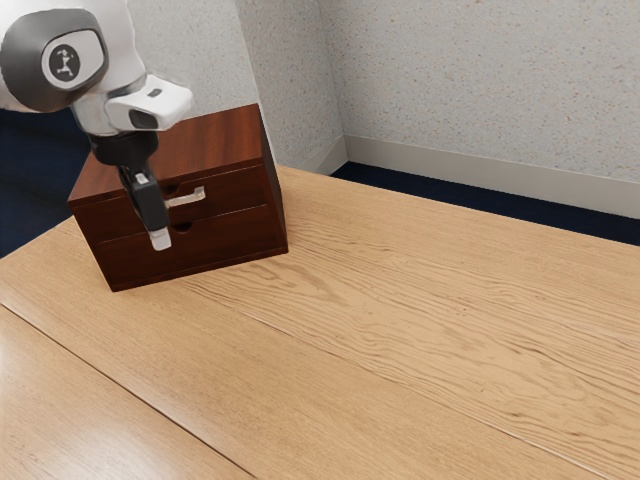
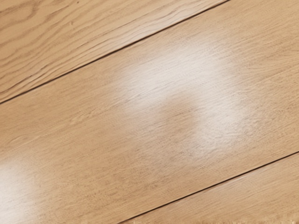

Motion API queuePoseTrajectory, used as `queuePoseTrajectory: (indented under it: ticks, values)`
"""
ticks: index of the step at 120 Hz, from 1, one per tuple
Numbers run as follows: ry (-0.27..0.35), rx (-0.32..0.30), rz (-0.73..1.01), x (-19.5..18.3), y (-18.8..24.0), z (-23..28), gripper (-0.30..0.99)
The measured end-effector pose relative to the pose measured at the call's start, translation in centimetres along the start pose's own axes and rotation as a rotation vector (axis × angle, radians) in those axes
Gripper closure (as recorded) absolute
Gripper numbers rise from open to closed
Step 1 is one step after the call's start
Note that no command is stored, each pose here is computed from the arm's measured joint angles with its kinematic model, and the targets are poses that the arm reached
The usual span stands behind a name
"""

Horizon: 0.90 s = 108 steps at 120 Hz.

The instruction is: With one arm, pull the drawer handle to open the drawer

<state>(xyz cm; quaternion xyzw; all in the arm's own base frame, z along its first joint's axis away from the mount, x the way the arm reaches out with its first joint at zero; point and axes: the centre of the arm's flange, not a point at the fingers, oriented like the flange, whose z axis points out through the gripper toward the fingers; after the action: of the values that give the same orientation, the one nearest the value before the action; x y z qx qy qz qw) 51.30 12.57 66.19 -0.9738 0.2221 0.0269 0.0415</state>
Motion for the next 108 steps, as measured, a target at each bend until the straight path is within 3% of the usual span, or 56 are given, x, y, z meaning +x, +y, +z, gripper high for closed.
queuePoseTrajectory:
  ticks: [17,31,53,87,108]
  values:
    - [0.059,0.054,0.132,0.9,1.5,2.3,0.0]
    - [0.076,0.088,0.173,1.1,-1.0,5.1,0.0]
    - [0.085,0.086,0.13,1.2,-9.7,9.2,0.0]
    - [0.129,0.162,0.225,4.1,-11.4,10.2,0.0]
    - [0.124,0.19,0.205,2.1,-14.2,10.3,0.0]
